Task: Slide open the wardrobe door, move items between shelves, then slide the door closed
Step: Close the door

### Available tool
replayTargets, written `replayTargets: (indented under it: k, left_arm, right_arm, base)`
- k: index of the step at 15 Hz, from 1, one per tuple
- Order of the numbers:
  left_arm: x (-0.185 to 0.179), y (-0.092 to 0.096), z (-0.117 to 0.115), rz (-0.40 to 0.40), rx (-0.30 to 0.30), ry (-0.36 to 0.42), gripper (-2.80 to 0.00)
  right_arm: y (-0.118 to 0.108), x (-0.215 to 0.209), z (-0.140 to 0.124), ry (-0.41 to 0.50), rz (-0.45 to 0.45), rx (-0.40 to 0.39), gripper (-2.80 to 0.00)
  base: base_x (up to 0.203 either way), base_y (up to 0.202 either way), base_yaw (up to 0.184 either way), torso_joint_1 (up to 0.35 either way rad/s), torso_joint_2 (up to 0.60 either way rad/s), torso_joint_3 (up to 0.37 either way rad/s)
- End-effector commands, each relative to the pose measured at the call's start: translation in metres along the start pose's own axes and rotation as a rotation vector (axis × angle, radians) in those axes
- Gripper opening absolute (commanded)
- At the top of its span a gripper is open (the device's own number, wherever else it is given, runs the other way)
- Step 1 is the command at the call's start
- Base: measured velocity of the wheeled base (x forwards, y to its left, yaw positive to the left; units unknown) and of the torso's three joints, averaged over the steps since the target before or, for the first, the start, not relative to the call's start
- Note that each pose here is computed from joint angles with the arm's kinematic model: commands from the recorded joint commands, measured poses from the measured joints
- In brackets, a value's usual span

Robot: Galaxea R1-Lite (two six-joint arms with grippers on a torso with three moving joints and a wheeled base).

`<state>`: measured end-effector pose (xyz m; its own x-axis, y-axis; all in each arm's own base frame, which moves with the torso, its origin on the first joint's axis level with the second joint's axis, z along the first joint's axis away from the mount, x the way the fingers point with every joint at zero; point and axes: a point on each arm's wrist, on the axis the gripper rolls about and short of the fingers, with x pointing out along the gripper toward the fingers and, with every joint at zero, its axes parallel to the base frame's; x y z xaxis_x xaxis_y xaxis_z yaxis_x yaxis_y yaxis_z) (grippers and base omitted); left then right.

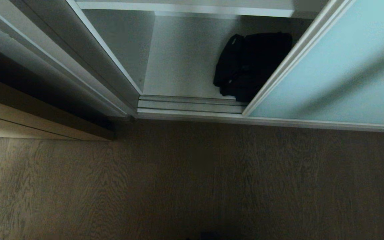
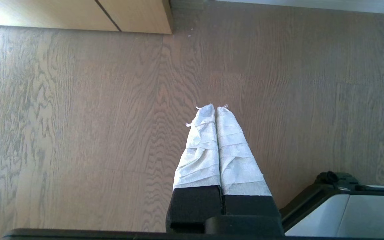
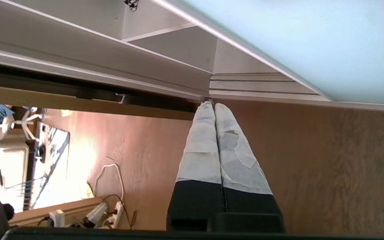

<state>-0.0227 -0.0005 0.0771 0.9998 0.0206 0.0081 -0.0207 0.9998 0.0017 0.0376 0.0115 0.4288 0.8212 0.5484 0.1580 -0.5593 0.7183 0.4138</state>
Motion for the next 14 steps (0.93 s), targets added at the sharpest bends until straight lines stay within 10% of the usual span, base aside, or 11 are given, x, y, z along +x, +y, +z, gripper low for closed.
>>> replayTargets:
  k: [1, 6, 14]
  left_arm:
    - [0.0, 0.0, 0.0, 0.001, 0.0, -0.001, -2.8]
    - [0.0, 0.0, 0.0, 0.001, 0.0, 0.0, -2.8]
    - [0.0, 0.0, 0.0, 0.001, 0.0, -0.001, -2.8]
  right_arm:
    - [0.004, -0.002, -0.001, 0.002, 0.038, 0.03, -2.8]
    - [0.005, 0.0, -0.005, -0.053, -0.029, 0.161, -2.8]
    - [0.01, -0.03, -0.014, -0.1, 0.103, 0.051, -2.8]
  base:
    - [0.0, 0.0, 0.0, 0.0, 0.0, 0.0]
    - [0.0, 0.0, 0.0, 0.0, 0.0, 0.0]
    - [0.0, 0.0, 0.0, 0.0, 0.0, 0.0]
